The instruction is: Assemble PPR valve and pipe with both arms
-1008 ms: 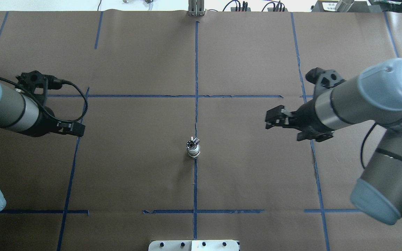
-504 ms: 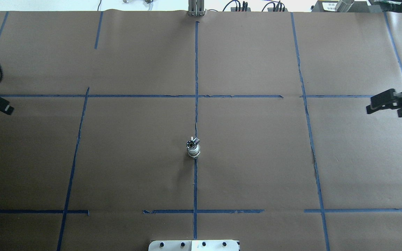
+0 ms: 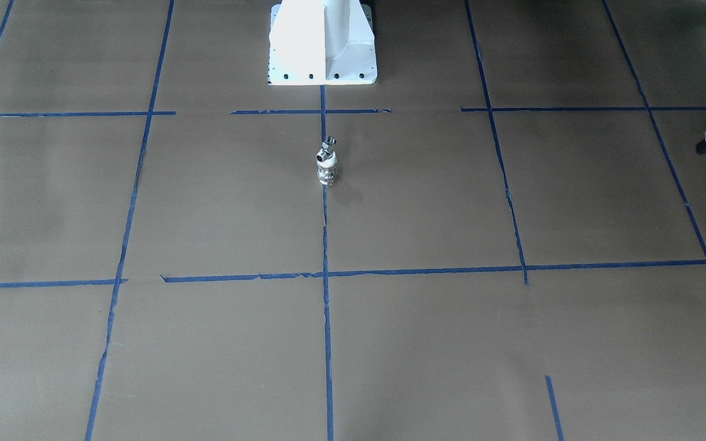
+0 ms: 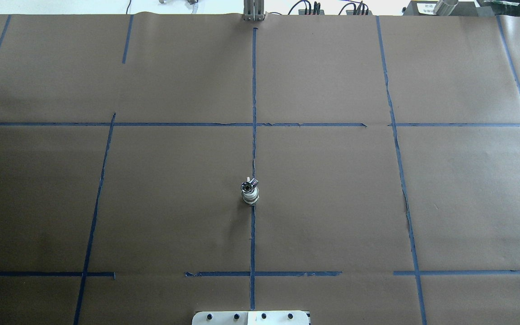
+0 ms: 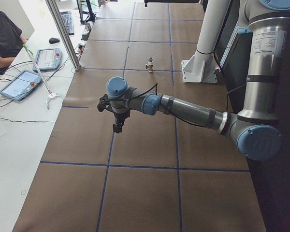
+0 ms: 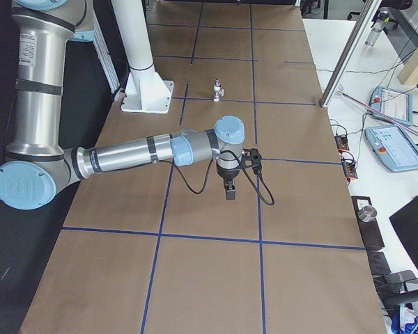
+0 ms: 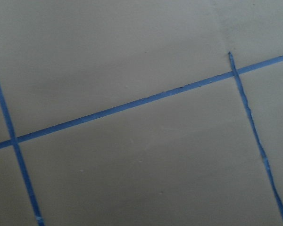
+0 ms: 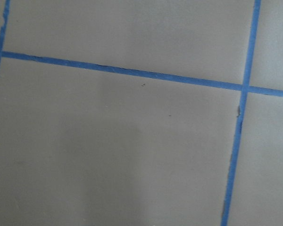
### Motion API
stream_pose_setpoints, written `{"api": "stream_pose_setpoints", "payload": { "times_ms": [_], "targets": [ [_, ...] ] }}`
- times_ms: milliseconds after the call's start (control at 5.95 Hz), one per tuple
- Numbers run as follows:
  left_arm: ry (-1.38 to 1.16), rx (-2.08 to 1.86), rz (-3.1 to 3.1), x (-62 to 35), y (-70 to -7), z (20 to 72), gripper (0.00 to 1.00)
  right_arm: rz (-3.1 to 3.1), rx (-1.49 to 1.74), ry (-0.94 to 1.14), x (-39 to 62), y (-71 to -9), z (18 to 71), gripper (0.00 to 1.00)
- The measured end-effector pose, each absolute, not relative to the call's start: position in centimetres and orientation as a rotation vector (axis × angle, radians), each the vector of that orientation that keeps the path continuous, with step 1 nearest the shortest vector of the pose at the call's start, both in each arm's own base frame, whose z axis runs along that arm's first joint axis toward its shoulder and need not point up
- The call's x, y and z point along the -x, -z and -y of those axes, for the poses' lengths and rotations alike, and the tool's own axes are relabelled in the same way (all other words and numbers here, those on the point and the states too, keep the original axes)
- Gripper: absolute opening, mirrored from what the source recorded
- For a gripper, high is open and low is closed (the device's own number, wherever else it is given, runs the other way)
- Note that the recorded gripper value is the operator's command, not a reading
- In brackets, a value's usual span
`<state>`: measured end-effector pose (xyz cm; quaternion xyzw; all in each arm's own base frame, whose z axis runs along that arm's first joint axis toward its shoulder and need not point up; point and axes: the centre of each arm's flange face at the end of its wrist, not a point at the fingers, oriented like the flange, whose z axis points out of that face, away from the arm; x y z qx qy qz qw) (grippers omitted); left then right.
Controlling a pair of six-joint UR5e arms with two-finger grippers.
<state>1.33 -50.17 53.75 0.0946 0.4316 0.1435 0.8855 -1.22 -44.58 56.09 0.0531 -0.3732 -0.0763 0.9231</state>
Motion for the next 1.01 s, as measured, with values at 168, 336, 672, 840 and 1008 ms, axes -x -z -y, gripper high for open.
{"api": "stream_pose_setpoints", "payload": {
  "times_ms": [168,336,672,840,1008],
  "targets": [
    [-0.268,-0.171,-0.899,0.1,-56.1,49.5,1.00,0.761,-0.111,0.182,-0.8,-57.7,44.4,1.00],
    [-0.242,-0.149,-0.889,0.7,-57.5,48.9,1.00,0.758,-0.105,0.202,-2.1,-58.8,44.3,1.00],
    [-0.229,-0.152,-0.832,1.6,-58.0,48.5,1.00,0.758,-0.103,0.221,-2.7,-59.2,44.2,1.00],
    [-0.230,-0.169,-0.822,1.9,-57.4,48.1,1.00,0.759,-0.100,0.221,-2.8,-59.3,44.1,1.00],
    [-0.232,-0.180,-0.819,2.1,-57.0,47.8,1.00,0.772,-0.098,0.220,-2.7,-59.5,43.9,1.00]
  ]
}}
